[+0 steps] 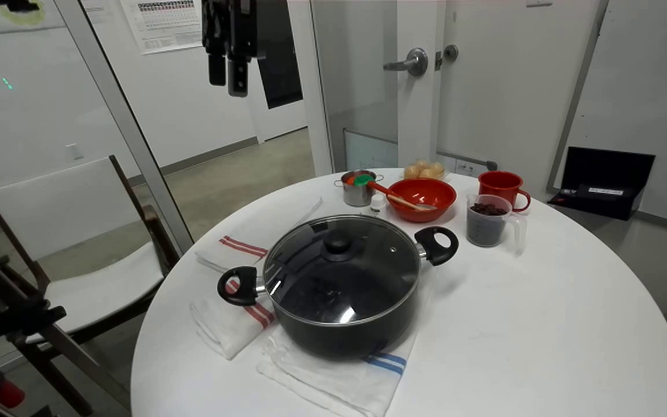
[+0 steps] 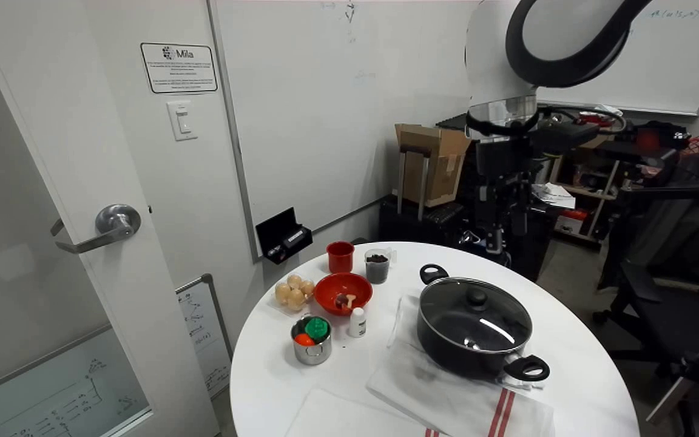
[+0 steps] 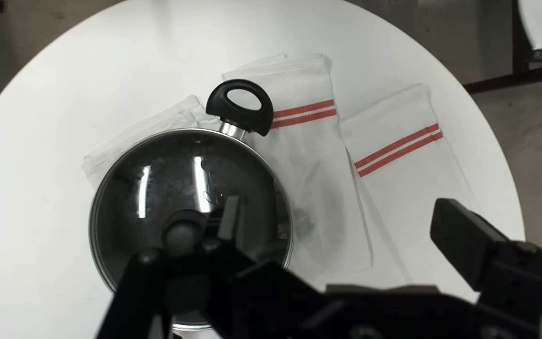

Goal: Remove the glass lid from the pot.

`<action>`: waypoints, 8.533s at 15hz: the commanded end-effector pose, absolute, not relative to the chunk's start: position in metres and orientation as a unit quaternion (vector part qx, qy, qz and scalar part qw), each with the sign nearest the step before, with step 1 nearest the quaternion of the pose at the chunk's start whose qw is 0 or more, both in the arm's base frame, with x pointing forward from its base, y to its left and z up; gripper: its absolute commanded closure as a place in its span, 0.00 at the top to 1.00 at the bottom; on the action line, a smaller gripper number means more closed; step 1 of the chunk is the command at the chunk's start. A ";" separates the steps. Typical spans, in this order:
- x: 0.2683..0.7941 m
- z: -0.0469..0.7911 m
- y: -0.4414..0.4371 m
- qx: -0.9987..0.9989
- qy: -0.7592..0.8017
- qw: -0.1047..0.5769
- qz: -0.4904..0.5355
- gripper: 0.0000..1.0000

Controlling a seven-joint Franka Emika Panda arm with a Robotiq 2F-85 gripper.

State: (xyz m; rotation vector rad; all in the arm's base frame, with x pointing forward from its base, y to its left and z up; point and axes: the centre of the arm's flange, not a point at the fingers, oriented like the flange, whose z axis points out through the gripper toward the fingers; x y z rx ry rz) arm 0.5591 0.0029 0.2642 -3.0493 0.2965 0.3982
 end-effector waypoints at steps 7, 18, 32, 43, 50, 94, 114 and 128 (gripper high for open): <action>0.582 0.176 -0.058 -0.972 0.190 0.056 0.124 1.00; 0.607 0.113 -0.110 -0.948 0.289 0.055 0.123 1.00; 0.609 0.040 -0.131 -0.926 0.342 0.041 0.155 1.00; 0.615 0.043 -0.134 -0.924 0.347 0.046 0.150 0.26; 0.601 0.064 -0.128 -0.930 0.334 0.060 0.138 0.26; 0.686 0.122 0.229 -0.980 -0.094 -0.057 0.167 0.26; 0.704 -0.033 0.210 -0.970 -0.137 -0.038 0.198 0.26; 0.699 -0.032 0.187 -0.971 -0.133 -0.033 0.195 0.99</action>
